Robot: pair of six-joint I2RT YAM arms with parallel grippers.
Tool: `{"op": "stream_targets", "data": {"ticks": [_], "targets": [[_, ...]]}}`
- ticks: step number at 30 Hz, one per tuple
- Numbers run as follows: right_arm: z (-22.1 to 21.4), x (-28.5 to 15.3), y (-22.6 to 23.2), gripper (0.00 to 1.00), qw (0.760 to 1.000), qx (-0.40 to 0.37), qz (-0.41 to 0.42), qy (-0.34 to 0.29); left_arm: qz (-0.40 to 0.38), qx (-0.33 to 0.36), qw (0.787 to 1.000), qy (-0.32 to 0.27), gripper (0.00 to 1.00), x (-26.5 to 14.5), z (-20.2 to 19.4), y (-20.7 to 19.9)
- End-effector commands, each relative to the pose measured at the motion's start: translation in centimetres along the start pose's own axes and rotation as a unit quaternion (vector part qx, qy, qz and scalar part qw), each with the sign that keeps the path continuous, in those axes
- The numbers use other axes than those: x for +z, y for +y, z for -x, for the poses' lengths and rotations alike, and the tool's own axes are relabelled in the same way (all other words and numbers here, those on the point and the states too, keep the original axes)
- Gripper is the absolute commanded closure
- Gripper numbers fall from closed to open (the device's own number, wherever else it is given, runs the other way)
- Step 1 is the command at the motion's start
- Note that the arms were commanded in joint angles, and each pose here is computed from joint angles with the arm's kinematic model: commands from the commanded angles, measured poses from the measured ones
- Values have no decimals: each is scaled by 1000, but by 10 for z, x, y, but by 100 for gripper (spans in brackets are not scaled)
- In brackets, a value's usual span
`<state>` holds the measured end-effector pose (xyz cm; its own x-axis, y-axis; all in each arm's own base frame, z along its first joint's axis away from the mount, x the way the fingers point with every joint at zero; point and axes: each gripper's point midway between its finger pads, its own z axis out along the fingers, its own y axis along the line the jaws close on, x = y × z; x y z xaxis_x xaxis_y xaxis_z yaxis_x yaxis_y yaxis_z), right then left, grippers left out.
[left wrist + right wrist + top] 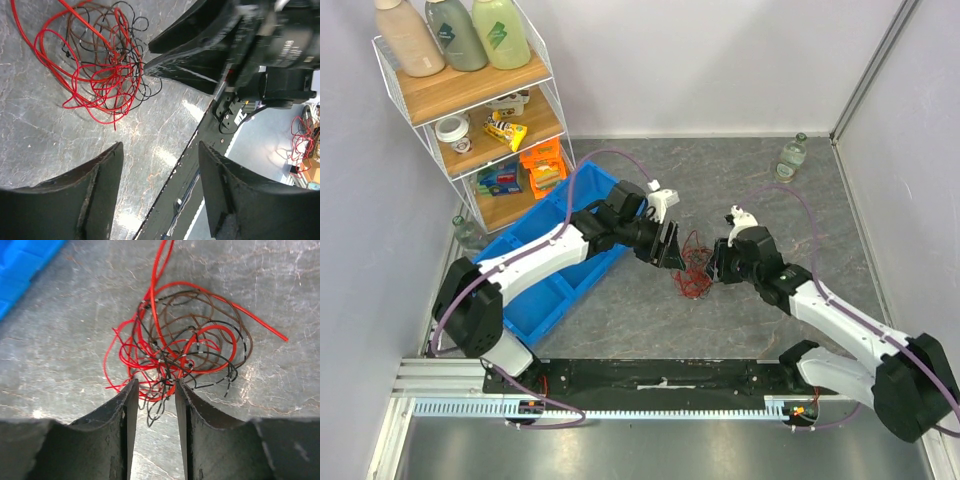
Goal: Untangle the cables
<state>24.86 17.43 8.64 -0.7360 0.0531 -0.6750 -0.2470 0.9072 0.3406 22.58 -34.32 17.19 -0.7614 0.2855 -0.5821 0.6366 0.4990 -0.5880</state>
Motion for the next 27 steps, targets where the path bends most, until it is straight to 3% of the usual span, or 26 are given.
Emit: {"op": "stream_targets", "data": {"ticks": [1, 8, 12, 14, 17, 22, 27], "targets": [[2, -6, 4, 57, 1000, 7, 15, -18, 0, 19, 1000, 11, 31, 9, 4, -1], [-18, 10, 8, 61, 999, 16, 43, 1, 36, 13, 999, 0, 32, 19, 6, 15], [-33, 13, 4, 64, 999, 21, 47, 10, 62, -60, 995, -43, 29, 35, 25, 25], [-35, 11, 3, 67, 999, 18, 46, 12, 105, -125, 984, -77, 35, 46, 43, 41], [-33, 6, 2, 69, 999, 15, 45, 3, 123, -170, 973, -96, 45, 71, 63, 51], [-27, -1, 1, 68, 999, 14, 41, -11, 132, -210, 961, -123, 40, 103, 94, 54], [-28, -2, -6, 68, 999, 13, 26, -20, 166, -235, 951, -109, 37, 128, 80, 79]]}}
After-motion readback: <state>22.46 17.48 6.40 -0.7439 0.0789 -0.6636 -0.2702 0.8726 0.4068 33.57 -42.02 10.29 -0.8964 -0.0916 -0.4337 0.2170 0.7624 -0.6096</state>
